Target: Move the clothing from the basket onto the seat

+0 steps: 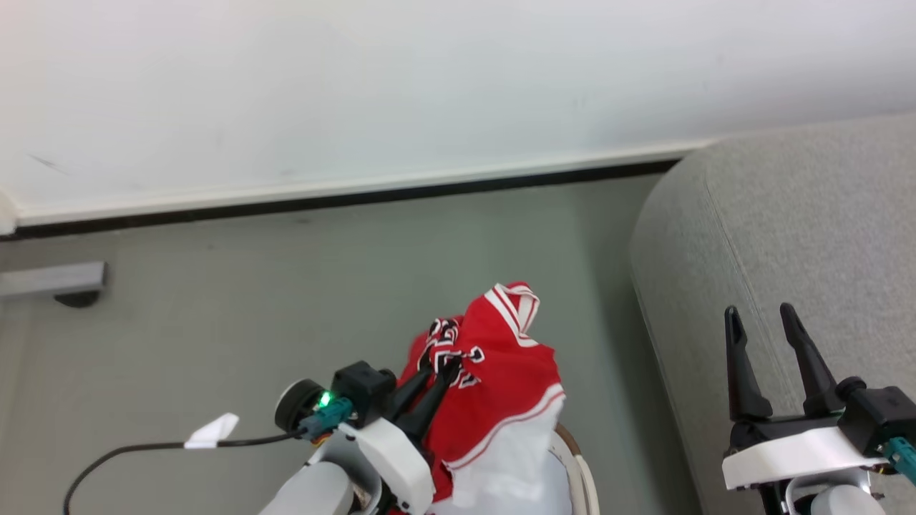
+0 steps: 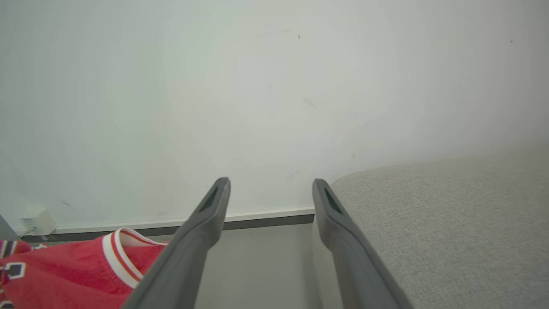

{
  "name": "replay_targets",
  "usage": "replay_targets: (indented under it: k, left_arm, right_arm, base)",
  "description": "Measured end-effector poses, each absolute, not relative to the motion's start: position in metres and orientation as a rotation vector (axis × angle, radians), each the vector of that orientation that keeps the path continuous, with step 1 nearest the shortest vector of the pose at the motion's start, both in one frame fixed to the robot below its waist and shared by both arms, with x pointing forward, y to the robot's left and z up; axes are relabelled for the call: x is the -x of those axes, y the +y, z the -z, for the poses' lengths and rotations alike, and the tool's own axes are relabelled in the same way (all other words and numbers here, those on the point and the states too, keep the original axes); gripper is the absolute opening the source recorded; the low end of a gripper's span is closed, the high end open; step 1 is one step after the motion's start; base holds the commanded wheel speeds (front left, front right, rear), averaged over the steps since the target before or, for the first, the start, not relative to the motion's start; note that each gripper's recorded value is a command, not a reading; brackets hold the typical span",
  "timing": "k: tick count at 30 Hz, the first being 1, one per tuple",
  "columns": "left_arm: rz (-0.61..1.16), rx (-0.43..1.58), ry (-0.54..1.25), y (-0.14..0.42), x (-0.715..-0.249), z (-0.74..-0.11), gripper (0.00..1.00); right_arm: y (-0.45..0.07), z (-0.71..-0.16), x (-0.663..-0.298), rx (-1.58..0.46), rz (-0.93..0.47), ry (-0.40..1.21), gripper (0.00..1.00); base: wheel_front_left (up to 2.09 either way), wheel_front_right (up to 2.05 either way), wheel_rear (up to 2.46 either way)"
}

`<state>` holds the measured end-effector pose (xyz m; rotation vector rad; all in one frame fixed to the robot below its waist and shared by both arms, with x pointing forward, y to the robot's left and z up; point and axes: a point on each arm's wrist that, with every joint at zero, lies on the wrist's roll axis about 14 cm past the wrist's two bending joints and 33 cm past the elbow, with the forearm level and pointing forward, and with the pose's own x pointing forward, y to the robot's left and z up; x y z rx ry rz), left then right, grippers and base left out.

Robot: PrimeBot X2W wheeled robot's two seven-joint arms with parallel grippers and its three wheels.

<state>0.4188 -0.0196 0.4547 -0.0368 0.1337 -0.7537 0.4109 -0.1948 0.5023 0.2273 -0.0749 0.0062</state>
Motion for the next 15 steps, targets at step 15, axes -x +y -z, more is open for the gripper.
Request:
replay_targets:
  k: [15]
  left_arm:
    - [0.711,0.130,-0.180,-0.006,-0.419,-0.600,0.00]
  right_arm:
    - [-0.148,-0.529,-0.395,-0.233,-0.150,-0.133,1.00]
  base:
    - [0.00,0.00,0.00]
